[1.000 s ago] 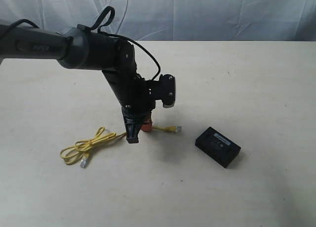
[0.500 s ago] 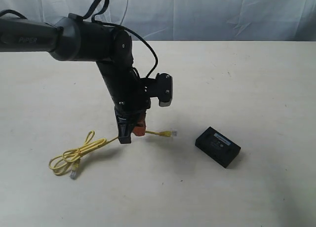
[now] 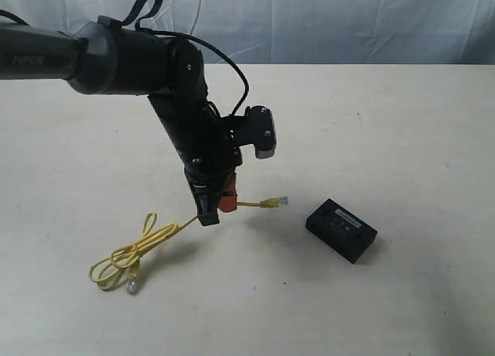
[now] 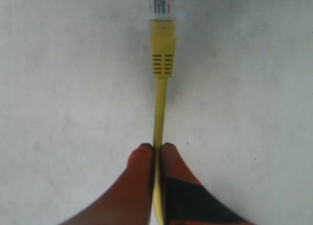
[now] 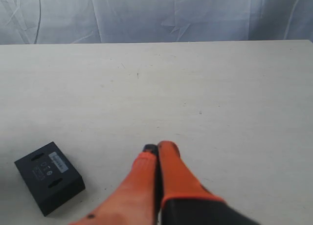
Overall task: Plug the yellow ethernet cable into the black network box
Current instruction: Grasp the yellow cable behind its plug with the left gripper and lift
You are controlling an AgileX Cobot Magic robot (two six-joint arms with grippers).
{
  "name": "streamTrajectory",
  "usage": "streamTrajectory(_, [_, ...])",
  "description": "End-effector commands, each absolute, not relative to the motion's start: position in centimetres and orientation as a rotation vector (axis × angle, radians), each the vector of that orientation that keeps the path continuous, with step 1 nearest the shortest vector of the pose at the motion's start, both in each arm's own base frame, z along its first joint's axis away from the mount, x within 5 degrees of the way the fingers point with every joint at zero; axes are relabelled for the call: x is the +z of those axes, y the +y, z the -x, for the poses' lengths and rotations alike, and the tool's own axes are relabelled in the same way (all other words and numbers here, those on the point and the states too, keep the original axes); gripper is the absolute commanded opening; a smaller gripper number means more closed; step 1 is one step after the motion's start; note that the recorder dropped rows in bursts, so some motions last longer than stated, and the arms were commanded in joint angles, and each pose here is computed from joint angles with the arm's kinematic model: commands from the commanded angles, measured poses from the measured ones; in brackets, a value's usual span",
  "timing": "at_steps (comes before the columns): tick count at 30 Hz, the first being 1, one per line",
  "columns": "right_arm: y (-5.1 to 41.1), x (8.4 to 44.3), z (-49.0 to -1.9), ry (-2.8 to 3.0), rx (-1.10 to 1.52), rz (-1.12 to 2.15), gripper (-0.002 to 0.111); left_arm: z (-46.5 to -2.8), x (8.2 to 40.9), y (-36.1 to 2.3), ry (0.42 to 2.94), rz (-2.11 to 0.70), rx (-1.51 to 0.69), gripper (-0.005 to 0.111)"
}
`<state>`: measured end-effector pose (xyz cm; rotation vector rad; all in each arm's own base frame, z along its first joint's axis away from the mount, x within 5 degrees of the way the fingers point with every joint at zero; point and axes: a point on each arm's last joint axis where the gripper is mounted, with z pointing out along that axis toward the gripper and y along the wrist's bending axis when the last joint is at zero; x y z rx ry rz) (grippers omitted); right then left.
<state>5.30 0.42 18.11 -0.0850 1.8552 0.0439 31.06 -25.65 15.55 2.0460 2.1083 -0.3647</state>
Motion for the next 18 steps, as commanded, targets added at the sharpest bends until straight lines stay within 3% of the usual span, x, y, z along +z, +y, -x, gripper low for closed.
streamTrajectory(1, [0.4,18.1,-5.3,1.841,0.040,0.081,-0.001,-29.9,16.6,-25.5,2.024,-2.035,-0.396,0.000])
streamTrajectory(18, [0.4,21.7,-5.6,1.438,0.103,0.006,-0.001,-29.0,15.8,-24.6,2.063,-2.039,-0.400,0.000])
